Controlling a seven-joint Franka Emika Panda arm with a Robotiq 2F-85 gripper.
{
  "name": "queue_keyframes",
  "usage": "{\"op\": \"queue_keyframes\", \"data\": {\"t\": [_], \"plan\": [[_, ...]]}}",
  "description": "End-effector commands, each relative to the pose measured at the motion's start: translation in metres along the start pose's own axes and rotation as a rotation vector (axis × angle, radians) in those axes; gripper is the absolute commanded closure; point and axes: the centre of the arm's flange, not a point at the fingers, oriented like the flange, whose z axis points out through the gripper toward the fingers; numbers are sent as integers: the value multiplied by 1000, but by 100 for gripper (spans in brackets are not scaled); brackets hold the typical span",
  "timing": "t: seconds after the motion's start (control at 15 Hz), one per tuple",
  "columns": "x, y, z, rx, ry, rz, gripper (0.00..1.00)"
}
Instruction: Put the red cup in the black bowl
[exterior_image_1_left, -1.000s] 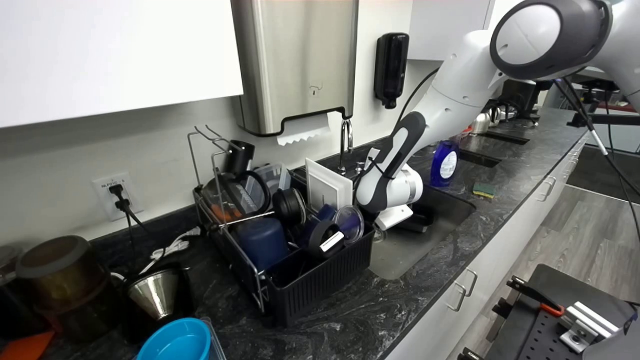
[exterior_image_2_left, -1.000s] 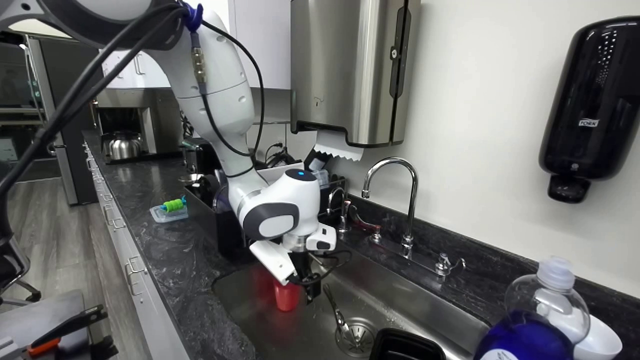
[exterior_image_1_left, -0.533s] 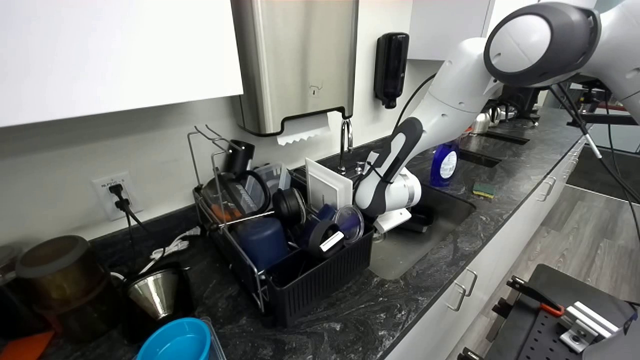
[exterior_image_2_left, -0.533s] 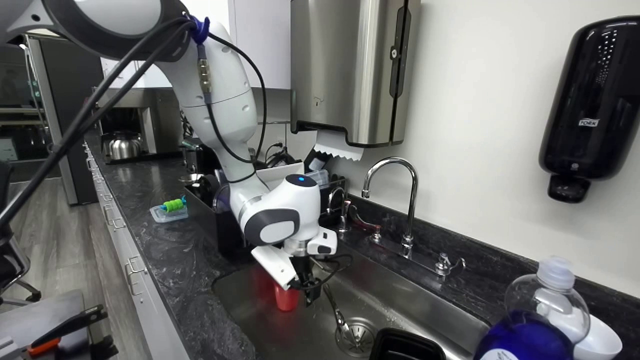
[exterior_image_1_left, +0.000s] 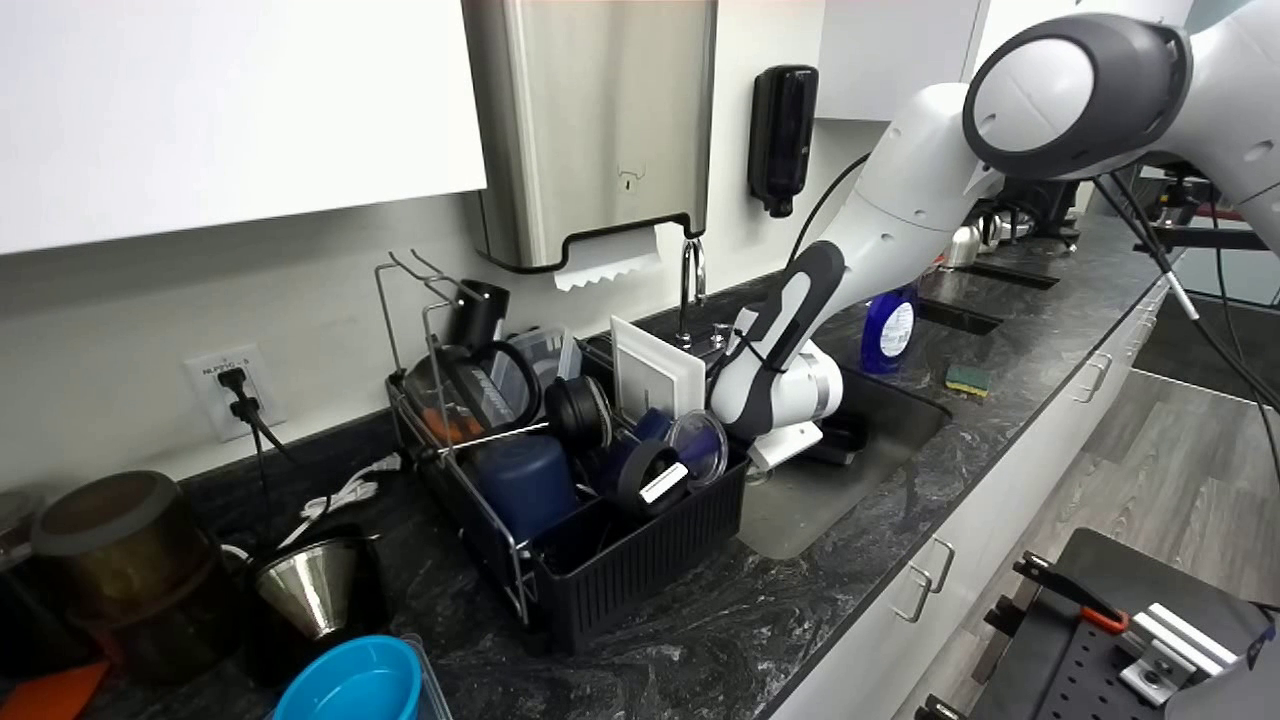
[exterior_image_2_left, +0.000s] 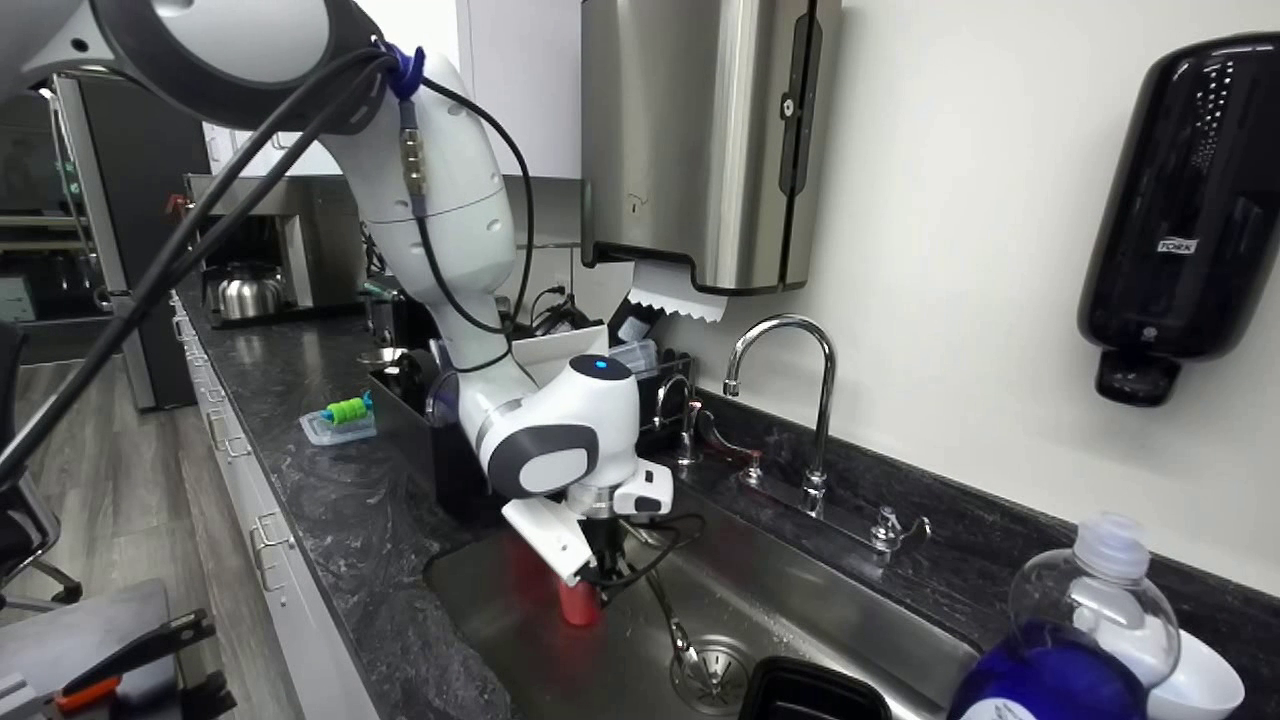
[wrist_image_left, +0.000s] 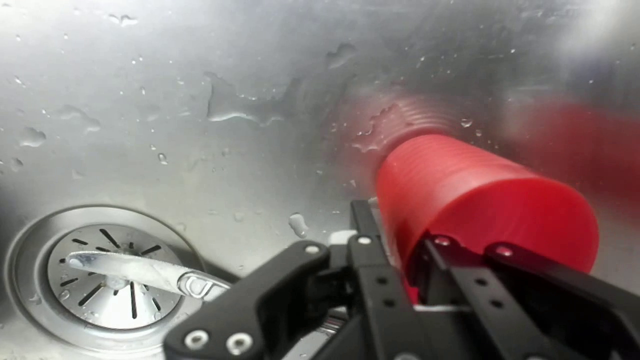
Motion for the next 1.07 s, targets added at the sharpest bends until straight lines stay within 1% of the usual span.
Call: {"op": "queue_keyframes", "data": {"t": [0.0, 0.47, 1.0], "plan": [[1, 2, 4, 6, 20, 2, 100], [3, 0, -27, -8, 15, -4, 99], [-1, 6, -65, -65, 16, -32, 99]]}}
